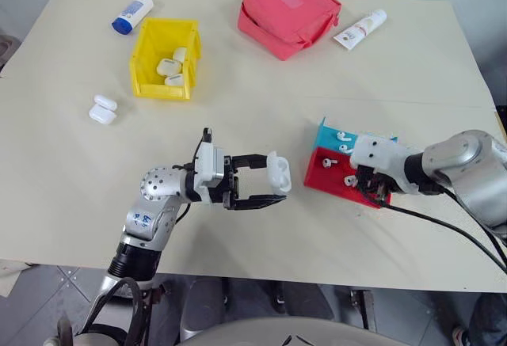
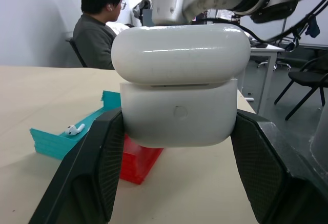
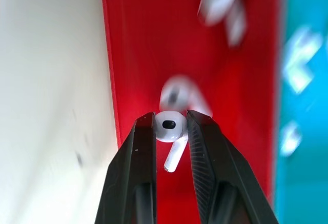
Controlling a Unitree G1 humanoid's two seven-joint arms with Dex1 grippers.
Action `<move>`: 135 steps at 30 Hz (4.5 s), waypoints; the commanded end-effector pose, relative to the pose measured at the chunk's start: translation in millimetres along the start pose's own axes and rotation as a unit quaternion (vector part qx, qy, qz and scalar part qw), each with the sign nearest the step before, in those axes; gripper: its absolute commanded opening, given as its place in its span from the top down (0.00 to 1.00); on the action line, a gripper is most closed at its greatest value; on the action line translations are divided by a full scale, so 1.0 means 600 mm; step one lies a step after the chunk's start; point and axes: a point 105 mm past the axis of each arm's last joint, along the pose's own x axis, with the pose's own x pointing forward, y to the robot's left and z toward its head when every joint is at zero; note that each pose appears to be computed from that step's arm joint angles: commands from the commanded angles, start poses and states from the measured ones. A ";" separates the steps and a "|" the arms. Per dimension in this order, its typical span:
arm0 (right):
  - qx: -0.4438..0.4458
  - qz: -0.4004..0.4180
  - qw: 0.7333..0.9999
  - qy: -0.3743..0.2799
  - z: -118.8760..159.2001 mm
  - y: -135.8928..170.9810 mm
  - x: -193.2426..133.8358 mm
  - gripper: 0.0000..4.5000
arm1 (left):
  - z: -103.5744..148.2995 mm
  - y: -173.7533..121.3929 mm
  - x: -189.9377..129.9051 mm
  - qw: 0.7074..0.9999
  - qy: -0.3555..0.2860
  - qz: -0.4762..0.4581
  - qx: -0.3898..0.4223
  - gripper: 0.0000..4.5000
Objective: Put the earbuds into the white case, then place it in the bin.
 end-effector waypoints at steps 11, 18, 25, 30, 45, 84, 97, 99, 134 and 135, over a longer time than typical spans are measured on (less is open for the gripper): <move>0.013 0.075 0.894 -0.442 0.150 0.052 -0.082 0.89 | 0.023 0.010 0.003 0.994 -0.102 -0.036 0.015 0.38; 0.033 0.134 0.842 -0.522 0.177 0.093 -0.089 0.89 | 0.021 0.001 -0.001 0.992 -0.113 -0.059 0.012 0.38; 0.042 0.174 0.826 -0.534 0.187 0.122 -0.080 0.89 | 0.023 0.001 -0.012 0.992 -0.106 -0.071 0.005 0.38; 0.038 0.181 0.832 -0.522 0.183 0.131 -0.059 0.89 | 0.029 0.001 -0.012 0.992 -0.105 -0.072 0.004 0.38; 0.020 0.180 0.839 -0.513 0.190 0.130 -0.006 0.89 | 0.045 -0.015 -0.004 0.987 -0.109 -0.118 0.013 0.38; -0.001 0.151 0.875 -0.460 0.147 0.105 0.040 0.89 | 0.054 0.022 -0.016 0.995 -0.052 -0.082 0.029 0.38; -0.018 0.175 0.878 -0.445 0.135 0.098 0.027 0.89 | 0.054 0.029 -0.022 0.995 -0.065 -0.063 0.042 0.38; -0.018 0.179 0.878 -0.444 0.133 0.098 0.026 0.89 | 0.057 0.031 -0.023 0.994 -0.074 -0.058 0.048 0.38; -0.066 0.199 0.863 -0.459 0.198 0.111 -0.007 0.36 | 0.038 0.035 -0.033 0.993 -0.097 -0.038 0.053 0.38; -0.068 0.197 0.863 -0.460 0.200 0.109 -0.010 0.36 | 0.037 0.035 -0.034 0.993 -0.096 -0.037 0.052 0.38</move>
